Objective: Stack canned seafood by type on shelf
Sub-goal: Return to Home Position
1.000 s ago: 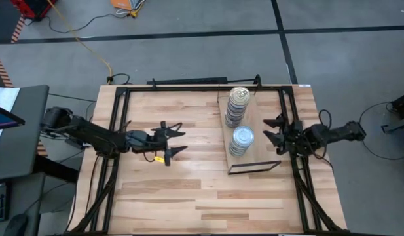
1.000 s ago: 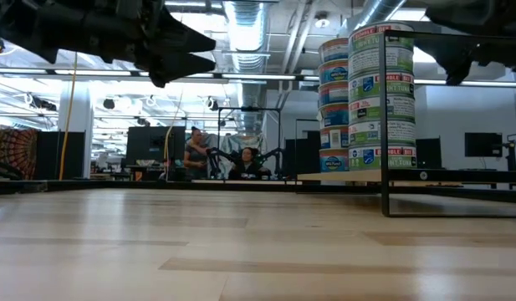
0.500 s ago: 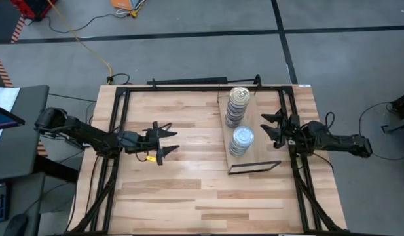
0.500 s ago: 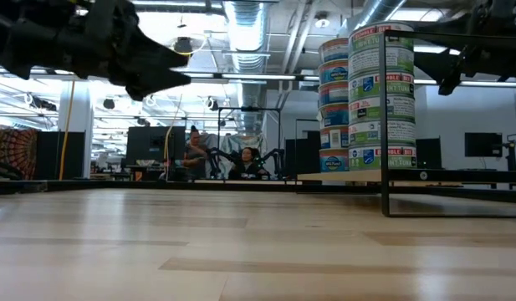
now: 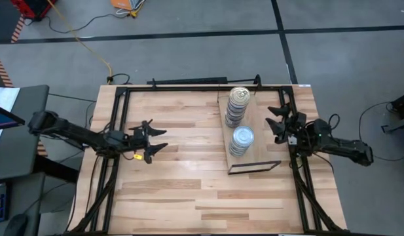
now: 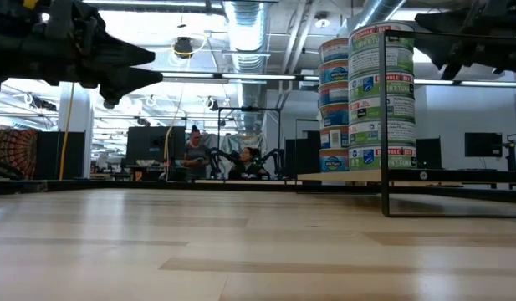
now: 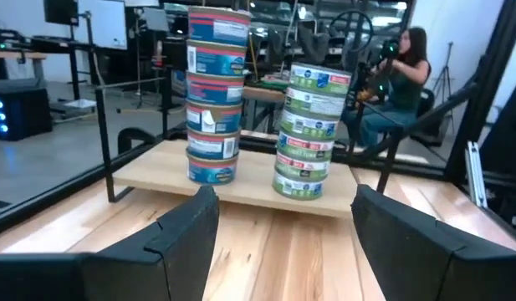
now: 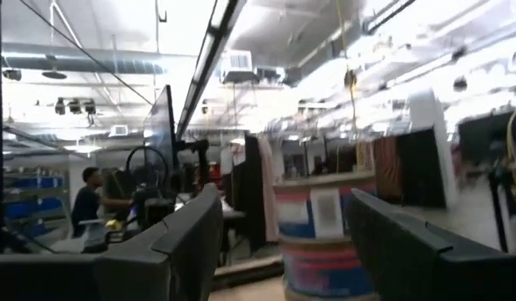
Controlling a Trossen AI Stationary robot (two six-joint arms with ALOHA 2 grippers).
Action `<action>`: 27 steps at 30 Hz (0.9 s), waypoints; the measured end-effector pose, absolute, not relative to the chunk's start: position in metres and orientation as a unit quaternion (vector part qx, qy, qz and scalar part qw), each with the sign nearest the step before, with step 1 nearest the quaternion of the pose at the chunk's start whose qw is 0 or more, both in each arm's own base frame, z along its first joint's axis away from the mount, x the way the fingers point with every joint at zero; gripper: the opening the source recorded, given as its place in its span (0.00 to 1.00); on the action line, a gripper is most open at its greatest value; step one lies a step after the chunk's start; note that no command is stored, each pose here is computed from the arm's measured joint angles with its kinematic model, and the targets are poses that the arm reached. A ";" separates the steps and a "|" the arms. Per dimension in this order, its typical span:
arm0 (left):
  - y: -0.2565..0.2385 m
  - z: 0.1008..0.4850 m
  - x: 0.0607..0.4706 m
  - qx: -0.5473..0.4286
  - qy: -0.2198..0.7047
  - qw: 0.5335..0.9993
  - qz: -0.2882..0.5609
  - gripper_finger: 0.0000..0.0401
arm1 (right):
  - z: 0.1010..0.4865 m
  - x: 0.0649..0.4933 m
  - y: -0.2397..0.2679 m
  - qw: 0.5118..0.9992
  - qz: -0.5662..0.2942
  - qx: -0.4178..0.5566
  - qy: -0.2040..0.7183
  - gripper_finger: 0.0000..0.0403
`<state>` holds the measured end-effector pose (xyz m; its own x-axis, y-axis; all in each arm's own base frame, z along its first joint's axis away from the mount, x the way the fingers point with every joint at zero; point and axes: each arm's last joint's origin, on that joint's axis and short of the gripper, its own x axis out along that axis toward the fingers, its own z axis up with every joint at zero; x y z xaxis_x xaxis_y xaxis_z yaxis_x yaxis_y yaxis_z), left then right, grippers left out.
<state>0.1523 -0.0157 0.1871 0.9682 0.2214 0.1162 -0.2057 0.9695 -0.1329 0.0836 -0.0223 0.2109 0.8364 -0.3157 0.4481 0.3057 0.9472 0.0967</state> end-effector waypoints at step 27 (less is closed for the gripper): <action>-0.013 0.171 0.116 -0.024 0.069 0.993 0.091 0.66 | 0.170 0.094 -0.025 0.979 -0.174 0.103 -0.028 0.68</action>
